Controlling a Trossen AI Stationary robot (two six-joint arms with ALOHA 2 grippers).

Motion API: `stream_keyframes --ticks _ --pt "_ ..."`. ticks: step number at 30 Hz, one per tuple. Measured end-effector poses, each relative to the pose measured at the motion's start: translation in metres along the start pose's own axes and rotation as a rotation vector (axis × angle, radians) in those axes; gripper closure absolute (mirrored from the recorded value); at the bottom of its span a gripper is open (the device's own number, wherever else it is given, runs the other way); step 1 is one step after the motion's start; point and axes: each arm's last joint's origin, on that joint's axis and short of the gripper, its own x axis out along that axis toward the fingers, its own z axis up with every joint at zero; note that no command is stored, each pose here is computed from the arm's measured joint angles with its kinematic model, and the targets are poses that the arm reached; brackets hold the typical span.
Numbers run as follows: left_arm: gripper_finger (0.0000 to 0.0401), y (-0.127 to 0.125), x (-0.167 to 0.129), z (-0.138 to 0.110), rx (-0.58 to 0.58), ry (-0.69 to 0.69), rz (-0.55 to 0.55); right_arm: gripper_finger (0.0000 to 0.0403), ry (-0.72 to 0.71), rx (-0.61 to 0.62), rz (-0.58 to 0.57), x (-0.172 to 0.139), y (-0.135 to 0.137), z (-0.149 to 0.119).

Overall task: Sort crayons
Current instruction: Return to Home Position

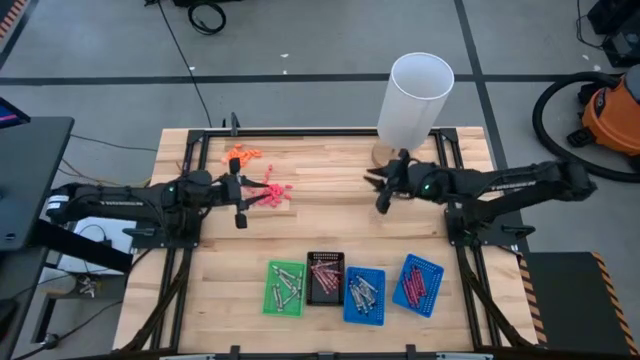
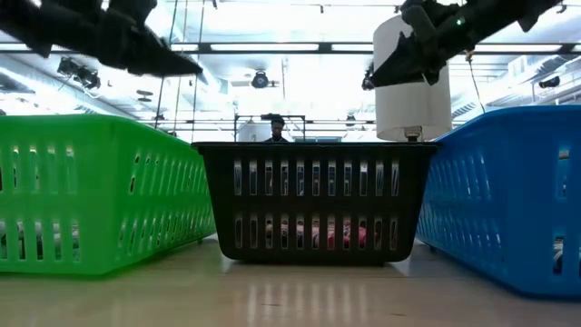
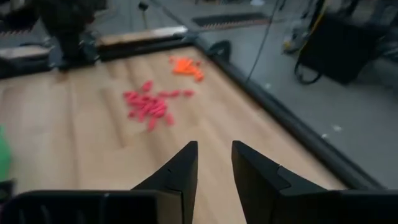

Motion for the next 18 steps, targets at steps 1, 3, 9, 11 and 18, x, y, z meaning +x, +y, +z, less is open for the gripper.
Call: stream_keyframes --ticks 1,3,9,11,18 --pt "0.0284 0.000 0.000 -0.005 -0.016 0.001 0.013 0.0298 -0.020 0.000 -0.011 -0.001 -0.005 0.000" --pt "0.0284 0.000 -0.002 -0.016 -0.056 0.000 0.034 0.0301 -0.066 -0.009 -0.034 -0.004 -0.013 0.002" --pt "0.0284 0.005 -0.014 -0.026 -0.111 -0.051 0.092 0.0304 -0.128 -0.023 -0.070 -0.017 -0.030 -0.001" --pt "0.0284 0.007 -0.020 -0.027 -0.115 -0.079 0.120 0.0304 -0.148 -0.002 -0.057 -0.023 -0.036 -0.006" --pt "0.0284 0.015 -0.034 -0.036 -0.173 -0.112 0.243 0.0304 -0.249 0.066 -0.080 -0.039 -0.051 -0.025"
